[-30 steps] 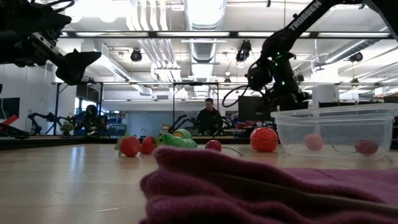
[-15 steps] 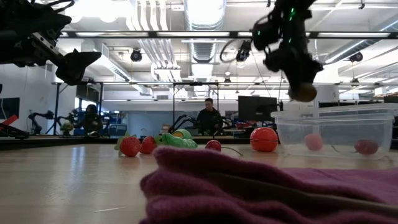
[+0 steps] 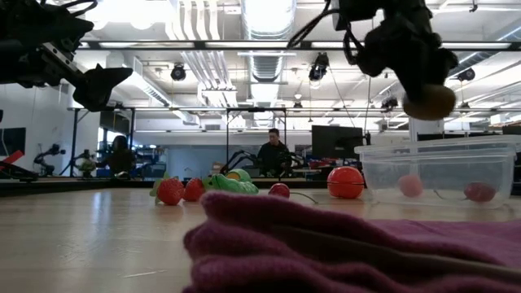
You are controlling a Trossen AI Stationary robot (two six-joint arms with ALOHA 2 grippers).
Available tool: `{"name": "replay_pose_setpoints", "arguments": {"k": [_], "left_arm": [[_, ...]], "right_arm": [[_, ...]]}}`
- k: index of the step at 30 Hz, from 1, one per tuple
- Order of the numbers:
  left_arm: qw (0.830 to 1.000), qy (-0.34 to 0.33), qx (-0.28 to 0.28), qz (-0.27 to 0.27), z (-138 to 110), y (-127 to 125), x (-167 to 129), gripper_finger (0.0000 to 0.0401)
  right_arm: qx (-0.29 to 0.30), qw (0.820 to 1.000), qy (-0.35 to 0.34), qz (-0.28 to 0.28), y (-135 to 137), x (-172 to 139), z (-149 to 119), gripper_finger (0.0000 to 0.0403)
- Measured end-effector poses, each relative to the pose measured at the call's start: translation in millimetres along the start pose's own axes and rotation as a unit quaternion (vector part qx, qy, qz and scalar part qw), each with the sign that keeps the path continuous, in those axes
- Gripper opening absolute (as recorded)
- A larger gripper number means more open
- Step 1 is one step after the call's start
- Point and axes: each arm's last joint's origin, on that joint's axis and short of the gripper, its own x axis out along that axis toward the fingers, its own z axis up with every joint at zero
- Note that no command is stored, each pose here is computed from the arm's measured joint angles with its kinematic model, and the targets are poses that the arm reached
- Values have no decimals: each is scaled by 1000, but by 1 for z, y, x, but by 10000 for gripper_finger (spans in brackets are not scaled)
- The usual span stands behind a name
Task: Pick and placing Produce into tupperware
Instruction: Put the brown kiwi into the transparent bin, then put the red tomato into the transparent bin
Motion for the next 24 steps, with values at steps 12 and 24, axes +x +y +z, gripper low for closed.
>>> {"name": "replay_pose_setpoints", "arguments": {"k": [12, 24], "left_arm": [[1000, 0, 0, 0, 0, 0, 0, 367], [1000, 0, 0, 0, 0, 0, 0, 367]], "right_arm": [[-14, 999, -20, -44, 14, 12, -2, 318], [-87, 995, -49, -21, 41, 16, 81, 326]]}}
